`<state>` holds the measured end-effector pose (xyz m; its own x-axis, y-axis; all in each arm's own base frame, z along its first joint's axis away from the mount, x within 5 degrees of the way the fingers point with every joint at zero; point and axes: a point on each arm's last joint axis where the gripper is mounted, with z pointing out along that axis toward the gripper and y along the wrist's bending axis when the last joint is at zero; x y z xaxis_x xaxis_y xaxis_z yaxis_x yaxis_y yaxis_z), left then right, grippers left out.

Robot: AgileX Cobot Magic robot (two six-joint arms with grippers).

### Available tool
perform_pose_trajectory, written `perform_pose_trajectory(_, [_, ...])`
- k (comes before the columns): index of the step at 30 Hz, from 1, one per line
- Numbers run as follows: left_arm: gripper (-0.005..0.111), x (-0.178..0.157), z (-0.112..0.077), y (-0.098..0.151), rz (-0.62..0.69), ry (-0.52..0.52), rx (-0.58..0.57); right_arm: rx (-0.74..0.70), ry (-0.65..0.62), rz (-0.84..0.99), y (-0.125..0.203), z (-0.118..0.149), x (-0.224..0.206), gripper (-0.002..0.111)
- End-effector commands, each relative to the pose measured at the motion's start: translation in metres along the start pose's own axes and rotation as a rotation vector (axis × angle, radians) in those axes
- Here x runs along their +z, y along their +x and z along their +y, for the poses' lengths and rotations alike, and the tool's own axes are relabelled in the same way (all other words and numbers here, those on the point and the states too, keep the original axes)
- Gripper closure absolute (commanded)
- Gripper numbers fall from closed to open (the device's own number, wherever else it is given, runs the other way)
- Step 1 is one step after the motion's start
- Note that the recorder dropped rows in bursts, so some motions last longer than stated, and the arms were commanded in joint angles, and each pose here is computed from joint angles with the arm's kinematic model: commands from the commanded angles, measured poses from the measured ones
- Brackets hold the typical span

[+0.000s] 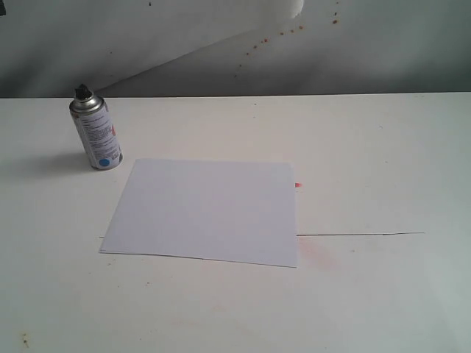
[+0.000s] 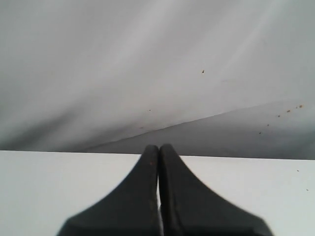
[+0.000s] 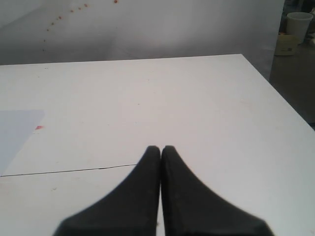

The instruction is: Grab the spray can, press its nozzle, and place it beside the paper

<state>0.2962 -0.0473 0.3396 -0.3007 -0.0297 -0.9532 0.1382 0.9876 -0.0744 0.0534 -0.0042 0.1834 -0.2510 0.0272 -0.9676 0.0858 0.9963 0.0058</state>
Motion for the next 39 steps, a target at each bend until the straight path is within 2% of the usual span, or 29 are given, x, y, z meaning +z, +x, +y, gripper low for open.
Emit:
perform_pose_trajectory(1, [0.107,0.001,-0.002,-0.003,-0.028,0.006,-0.015,-0.012,0.0,-0.001,0.001,0.0,0.0,0.108])
perform_pose_trajectory(6, [0.107,0.006,-0.001,-0.002,-0.036,0.004,-0.015,-0.012,0.0,-0.001,0.001,0.0,0.0,0.108])
perform_pose_trajectory(9, [0.107,0.017,-0.001,0.008,0.013,0.001,-0.023,-0.012,0.0,-0.001,0.001,0.0,0.0,0.108])
perform_pose_trajectory(13, [0.107,0.028,0.0,0.034,0.188,-0.003,-0.023,-0.012,0.0,-0.001,0.001,0.0,0.0,0.108])
perform_pose_trajectory(17, [0.106,0.033,0.002,0.059,0.256,-0.011,-0.029,-0.012,0.0,-0.001,0.001,0.0,0.0,0.108])
perform_pose_trajectory(19, [0.101,0.034,0.003,0.074,0.292,-0.017,-0.068,-0.012,0.0,-0.001,0.001,0.0,0.0,0.108])
perform_pose_trajectory(21, [0.092,0.034,0.004,0.085,0.328,-0.022,-0.078,-0.012,0.0,-0.001,0.001,0.0,0.0,0.108])
perform_pose_trajectory(22, [0.078,0.033,0.005,0.094,0.357,-0.025,-0.078,-0.012,0.0,-0.001,0.001,0.0,0.0,0.108])
perform_pose_trajectory(23, [0.07,0.032,0.005,0.098,0.368,-0.027,-0.078,-0.012,0.0,-0.001,0.001,0.0,0.0,0.108])
perform_pose_trajectory(26, [0.034,0.033,0.006,0.111,0.409,-0.032,-0.078,-0.012,0.0,-0.001,0.001,0.0,0.0,0.108])
perform_pose_trajectory(27, [0.017,0.035,0.006,0.116,0.426,-0.034,-0.078,-0.012,0.0,-0.001,0.001,0.0,0.0,0.108])
perform_pose_trajectory(28, [0.006,0.036,0.007,0.119,0.439,-0.035,-0.078,-0.012,0.0,-0.001,0.001,0.0,0.0,0.108])
perform_pose_trajectory(29, [0.002,0.037,0.007,0.124,0.455,-0.037,-0.081,-0.012,0.0,-0.001,0.001,0.0,0.0,0.108])
perform_pose_trajectory(35, [0.002,0.052,0.009,0.148,0.529,-0.049,-0.077,-0.012,0.0,-0.001,0.001,0.0,0.0,0.108])
perform_pose_trajectory(39, [0.002,0.051,0.009,0.156,0.595,-0.043,-0.054,-0.012,0.0,-0.001,0.001,0.0,0.0,0.108])
